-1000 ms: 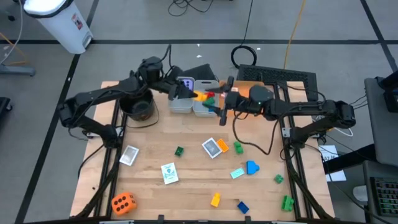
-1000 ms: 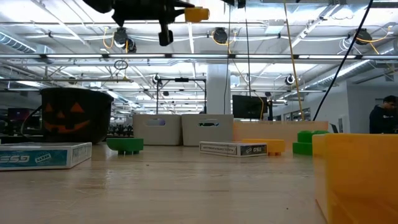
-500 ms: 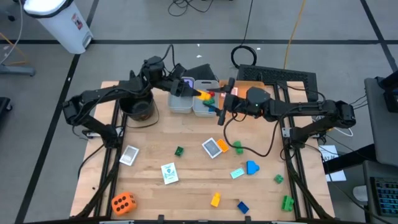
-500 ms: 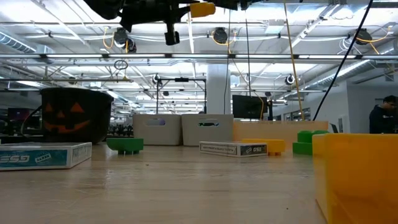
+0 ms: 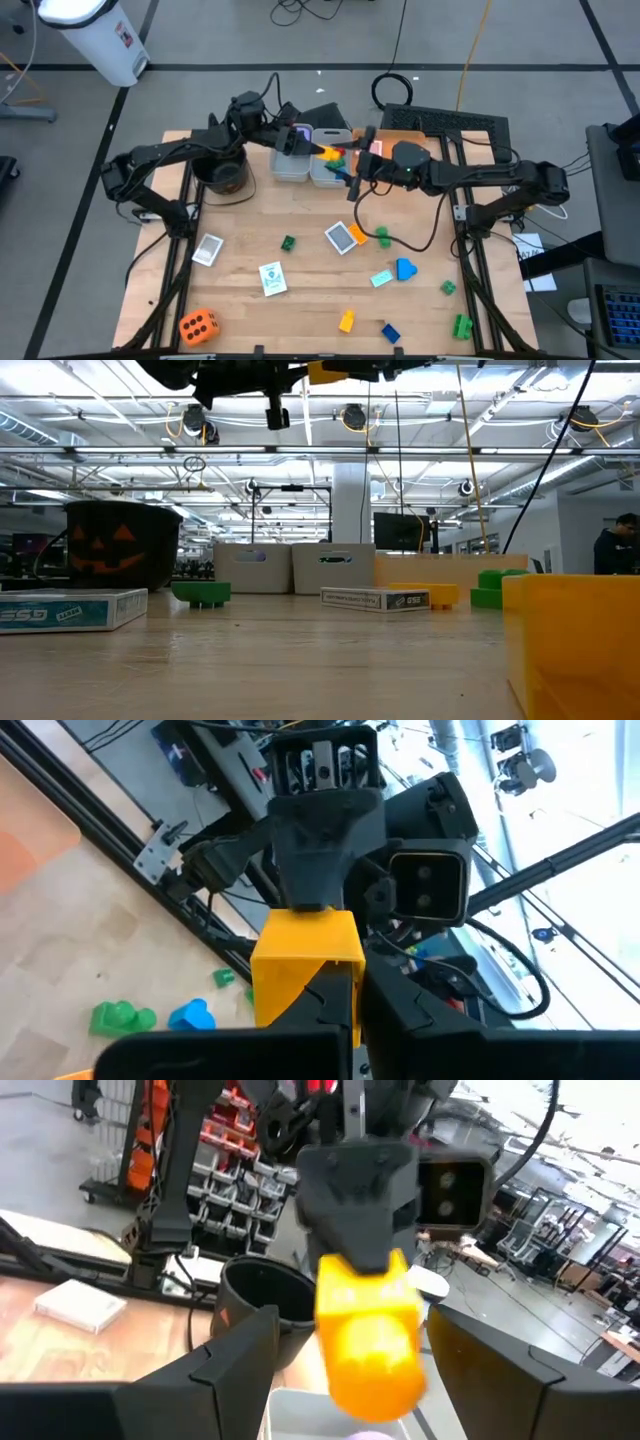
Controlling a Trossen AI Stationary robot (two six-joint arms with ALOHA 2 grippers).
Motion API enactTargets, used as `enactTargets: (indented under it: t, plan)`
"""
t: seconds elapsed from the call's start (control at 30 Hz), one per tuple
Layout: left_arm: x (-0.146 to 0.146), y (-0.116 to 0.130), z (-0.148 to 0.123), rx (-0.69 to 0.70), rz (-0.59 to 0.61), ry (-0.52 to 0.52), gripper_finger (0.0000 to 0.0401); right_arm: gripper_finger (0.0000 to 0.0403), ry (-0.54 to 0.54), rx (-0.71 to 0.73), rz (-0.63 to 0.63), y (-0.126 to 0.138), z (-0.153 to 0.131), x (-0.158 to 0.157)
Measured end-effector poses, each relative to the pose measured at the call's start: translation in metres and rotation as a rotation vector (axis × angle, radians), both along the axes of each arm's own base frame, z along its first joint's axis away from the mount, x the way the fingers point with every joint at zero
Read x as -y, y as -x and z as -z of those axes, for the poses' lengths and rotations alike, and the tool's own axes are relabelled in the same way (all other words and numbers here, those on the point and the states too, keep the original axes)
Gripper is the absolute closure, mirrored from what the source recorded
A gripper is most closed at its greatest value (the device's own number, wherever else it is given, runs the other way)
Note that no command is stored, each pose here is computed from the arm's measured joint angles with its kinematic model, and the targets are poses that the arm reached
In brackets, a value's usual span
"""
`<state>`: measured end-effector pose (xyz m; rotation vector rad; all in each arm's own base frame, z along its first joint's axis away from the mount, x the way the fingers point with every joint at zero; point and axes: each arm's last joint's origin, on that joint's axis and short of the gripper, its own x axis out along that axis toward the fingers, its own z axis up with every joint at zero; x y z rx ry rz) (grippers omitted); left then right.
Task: Pick & Place Toys
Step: Put the yellow gamepiece into the right gray bin
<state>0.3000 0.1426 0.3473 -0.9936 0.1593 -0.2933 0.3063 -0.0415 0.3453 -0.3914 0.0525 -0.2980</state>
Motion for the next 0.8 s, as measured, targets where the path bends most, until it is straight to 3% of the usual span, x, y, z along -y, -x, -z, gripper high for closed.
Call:
enactTargets:
  t: [0.17, 0.37, 0.5, 0.8]
  plan:
    - [0.0013, -0.0007, 0.0000, 0.001, 0.001, -0.003, 0.0381, 0.0156, -0.004, 0.021, 0.000, -0.0029, 0.0000, 0.0003]
    - [0.0022, -0.0010, -0.0003, 0.002, 0.005, -0.001, 0.0394, 0.0162, -0.013, 0.027, 0.000, -0.0042, 0.0012, 0.0005]
    - [0.0033, -0.0016, 0.0002, -0.001, 0.010, 0.001, 0.0379, 0.0186, -0.013, 0.020, 0.000, -0.0069, 0.0044, 0.0008]
    - [0.0047, -0.0022, -0.0003, 0.005, 0.011, -0.006, 0.0387, 0.0250, -0.012, 0.031, -0.001, -0.0065, 0.0028, 0.0008]
